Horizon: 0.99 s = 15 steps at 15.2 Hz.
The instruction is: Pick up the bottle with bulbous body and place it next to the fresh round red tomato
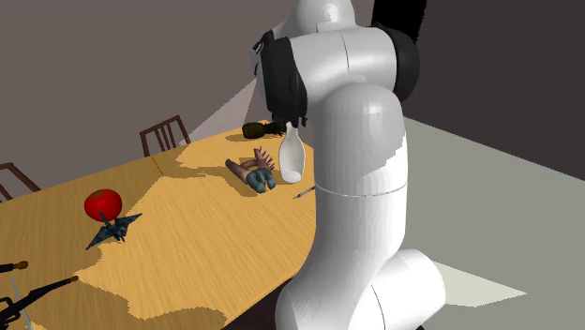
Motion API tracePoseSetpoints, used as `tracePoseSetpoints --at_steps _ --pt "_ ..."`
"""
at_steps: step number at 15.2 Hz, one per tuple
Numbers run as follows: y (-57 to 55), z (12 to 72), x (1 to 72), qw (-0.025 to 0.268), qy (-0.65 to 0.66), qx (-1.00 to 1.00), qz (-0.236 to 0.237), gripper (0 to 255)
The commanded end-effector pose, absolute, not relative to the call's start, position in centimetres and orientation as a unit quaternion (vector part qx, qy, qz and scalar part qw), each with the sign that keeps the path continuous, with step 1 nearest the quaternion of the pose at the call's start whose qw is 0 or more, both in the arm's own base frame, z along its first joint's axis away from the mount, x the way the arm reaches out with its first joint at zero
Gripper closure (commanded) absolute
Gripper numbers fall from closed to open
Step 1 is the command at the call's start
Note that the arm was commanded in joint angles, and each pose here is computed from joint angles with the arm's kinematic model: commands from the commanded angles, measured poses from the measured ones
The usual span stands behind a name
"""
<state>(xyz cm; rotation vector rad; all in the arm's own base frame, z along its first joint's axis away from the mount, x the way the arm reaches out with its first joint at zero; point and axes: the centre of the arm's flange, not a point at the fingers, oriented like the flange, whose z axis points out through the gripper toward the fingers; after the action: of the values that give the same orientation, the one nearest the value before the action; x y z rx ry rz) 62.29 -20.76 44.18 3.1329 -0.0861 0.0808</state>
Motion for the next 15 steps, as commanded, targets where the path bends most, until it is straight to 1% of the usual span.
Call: tracePoseSetpoints --at_steps 1,3,11,12,15 --pt "-20.75 43.15 62.37 0.003 -0.028 0.999 0.026 0" --pt "-20.76 42.32 62.41 0.003 -0.028 0.999 0.026 0" --pt "-20.76 42.33 62.41 0.003 -0.028 0.999 0.026 0" --pt "-20.76 42.33 62.41 0.003 -0.028 0.999 0.026 255" --pt "-20.76 42.32 62.41 0.003 -0.028 0.999 0.026 255"
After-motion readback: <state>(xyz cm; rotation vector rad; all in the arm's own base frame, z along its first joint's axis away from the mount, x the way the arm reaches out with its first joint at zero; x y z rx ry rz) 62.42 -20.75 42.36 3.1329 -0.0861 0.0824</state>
